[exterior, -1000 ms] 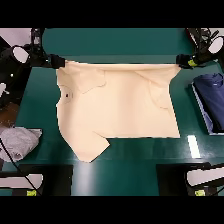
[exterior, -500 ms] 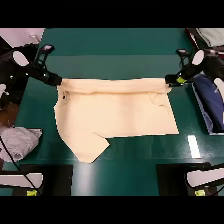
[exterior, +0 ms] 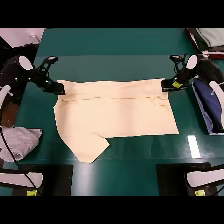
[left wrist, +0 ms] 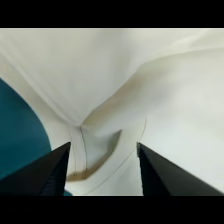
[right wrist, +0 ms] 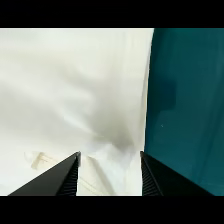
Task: Fold the shirts.
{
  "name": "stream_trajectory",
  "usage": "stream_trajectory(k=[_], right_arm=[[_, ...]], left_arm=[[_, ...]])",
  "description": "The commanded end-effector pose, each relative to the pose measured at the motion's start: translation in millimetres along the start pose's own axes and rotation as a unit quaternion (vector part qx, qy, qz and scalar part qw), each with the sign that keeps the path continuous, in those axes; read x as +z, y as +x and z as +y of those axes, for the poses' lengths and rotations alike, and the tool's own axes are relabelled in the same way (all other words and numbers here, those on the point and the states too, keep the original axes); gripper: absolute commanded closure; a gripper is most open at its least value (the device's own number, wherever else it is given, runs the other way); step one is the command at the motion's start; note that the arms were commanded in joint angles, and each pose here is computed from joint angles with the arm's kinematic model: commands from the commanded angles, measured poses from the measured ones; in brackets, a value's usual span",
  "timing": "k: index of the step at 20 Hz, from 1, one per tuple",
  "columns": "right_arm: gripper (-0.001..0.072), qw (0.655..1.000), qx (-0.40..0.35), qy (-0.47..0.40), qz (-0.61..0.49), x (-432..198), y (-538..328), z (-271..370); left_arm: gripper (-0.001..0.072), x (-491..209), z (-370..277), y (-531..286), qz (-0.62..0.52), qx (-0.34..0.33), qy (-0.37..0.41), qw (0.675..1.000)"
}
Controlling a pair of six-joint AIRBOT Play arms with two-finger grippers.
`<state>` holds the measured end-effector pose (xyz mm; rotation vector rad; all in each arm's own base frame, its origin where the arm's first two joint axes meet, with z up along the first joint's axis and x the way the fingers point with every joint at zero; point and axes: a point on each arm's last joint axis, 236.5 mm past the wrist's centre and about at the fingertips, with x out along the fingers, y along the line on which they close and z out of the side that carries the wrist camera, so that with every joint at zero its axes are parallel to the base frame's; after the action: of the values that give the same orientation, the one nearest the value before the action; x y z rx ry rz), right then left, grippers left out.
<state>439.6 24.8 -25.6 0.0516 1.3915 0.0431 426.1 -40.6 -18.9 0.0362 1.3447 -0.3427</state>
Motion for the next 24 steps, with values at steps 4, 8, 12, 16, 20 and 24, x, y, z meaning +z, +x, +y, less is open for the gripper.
stream_trajectory(k=[4, 8, 12, 16, 20, 24], right_arm=[[0.0273, 0.996, 0.08, 0.017, -0.039, -3.2, -61.3, 7.0], [0.0273, 0.986, 0.134, 0.046, -0.084, 7.2, -92.8, 9.2], [0.0273, 0.986, 0.134, 0.044, -0.085, 7.7, -92.6, 9.7], [0.0273, 0.986, 0.137, 0.034, -0.085, 8.1, -92.4, 19.5], [0.0273, 0.986, 0.138, 0.029, -0.084, 7.6, -92.2, 24.0], [0.0273, 0.986, 0.138, 0.029, -0.084, 7.4, -92.2, 23.7]], left_arm=[[0.0219, -55.0, -5.7, -30.6, 0.057, -0.029, -0.096, 0.993], [0.022, -112.3, -41.1, -26.0, 0.048, -0.054, -0.157, 0.985], [0.0388, -185.6, -98.1, -8.4, 0.075, -0.135, -0.211, 0.965], [0.04, -223.2, -118.6, -2.3, 0.101, -0.159, -0.222, 0.957], [0.0399, -241.7, -117.6, 2.3, 0.127, -0.151, -0.219, 0.955], [0.026, -258.1, -117.1, 11.2, 0.147, -0.146, -0.225, 0.952]])
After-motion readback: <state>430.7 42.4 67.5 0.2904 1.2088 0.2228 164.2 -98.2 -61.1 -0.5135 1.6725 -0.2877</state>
